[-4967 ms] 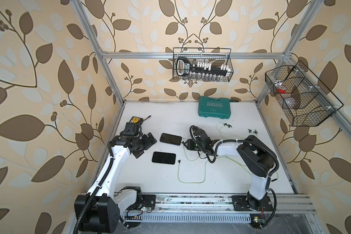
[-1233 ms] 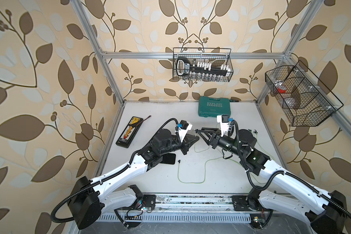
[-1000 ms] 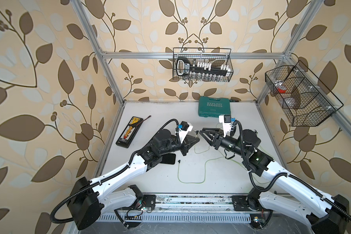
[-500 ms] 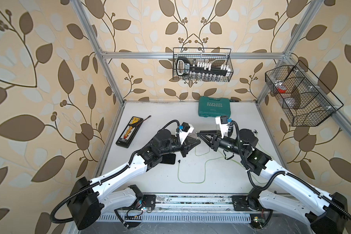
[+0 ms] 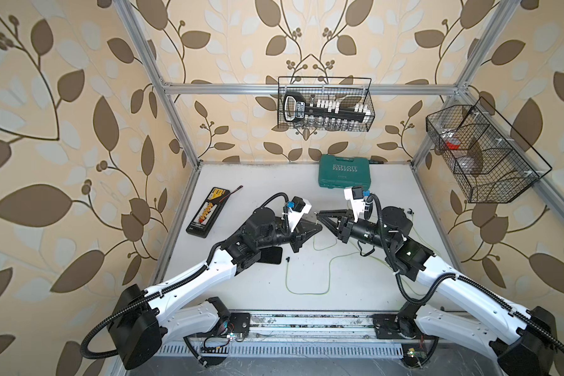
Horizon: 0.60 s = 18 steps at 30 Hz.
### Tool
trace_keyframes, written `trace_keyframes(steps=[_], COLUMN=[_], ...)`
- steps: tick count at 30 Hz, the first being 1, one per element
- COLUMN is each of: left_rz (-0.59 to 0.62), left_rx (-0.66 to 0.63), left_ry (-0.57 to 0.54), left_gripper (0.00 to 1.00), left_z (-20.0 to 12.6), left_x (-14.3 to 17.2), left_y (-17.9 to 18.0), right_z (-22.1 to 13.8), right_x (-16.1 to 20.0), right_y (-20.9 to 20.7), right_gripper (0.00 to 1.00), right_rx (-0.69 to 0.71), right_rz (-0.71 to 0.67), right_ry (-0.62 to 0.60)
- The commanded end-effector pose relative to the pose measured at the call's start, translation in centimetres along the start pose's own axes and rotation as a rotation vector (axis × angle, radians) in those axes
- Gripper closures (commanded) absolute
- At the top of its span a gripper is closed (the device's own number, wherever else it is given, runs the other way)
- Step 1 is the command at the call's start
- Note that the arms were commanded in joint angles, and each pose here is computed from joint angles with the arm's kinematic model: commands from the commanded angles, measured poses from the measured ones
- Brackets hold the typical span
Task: Plug wired earphones into phones
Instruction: Pick up the wired earphone from the center of the board.
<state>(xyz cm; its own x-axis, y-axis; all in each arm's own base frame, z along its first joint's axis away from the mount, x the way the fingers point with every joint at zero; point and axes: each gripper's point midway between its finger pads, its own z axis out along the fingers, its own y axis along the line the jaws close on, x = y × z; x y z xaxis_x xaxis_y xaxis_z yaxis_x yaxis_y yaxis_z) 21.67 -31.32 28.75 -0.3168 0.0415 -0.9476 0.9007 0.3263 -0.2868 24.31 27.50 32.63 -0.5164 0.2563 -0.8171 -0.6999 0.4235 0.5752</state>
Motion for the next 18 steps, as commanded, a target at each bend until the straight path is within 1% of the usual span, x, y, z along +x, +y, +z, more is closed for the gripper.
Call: trace_keyframes(steps=[1,3,10,15,18], left_rz=[0.069,0.068,0.067,0.061,0.057], left_rx=[0.02,0.016,-0.003,-0.01,-0.016], left_ry=[-0.078,-0.077,-0.08,-0.076,-0.072], left_gripper=[1.0,1.0,1.0,1.0,1.0], left_z=[-0.55,-0.55,-0.56,-0.36,-0.26], left_x=[-3.18,-3.16,-3.23,-3.08,-2.98], left_y=[-1.02,-0.95,-0.62,-0.37,-0.19], right_z=[0.02,0.05,0.05,0.0,-0.23], right_x=[0.39,0.41,0.46,0.46,0.19], right_y=[-0.16,-0.13,-0.1,-0.19,-0.19], right_gripper=[0.81,0.84,0.88,0.94,0.96], right_rx=[-0.006,-0.009,-0.012,-0.004,0.006], right_rz=[-0.008,-0.008,-0.003,0.0,-0.006], right_ry=[0.009,0.011,0.012,0.013,0.002])
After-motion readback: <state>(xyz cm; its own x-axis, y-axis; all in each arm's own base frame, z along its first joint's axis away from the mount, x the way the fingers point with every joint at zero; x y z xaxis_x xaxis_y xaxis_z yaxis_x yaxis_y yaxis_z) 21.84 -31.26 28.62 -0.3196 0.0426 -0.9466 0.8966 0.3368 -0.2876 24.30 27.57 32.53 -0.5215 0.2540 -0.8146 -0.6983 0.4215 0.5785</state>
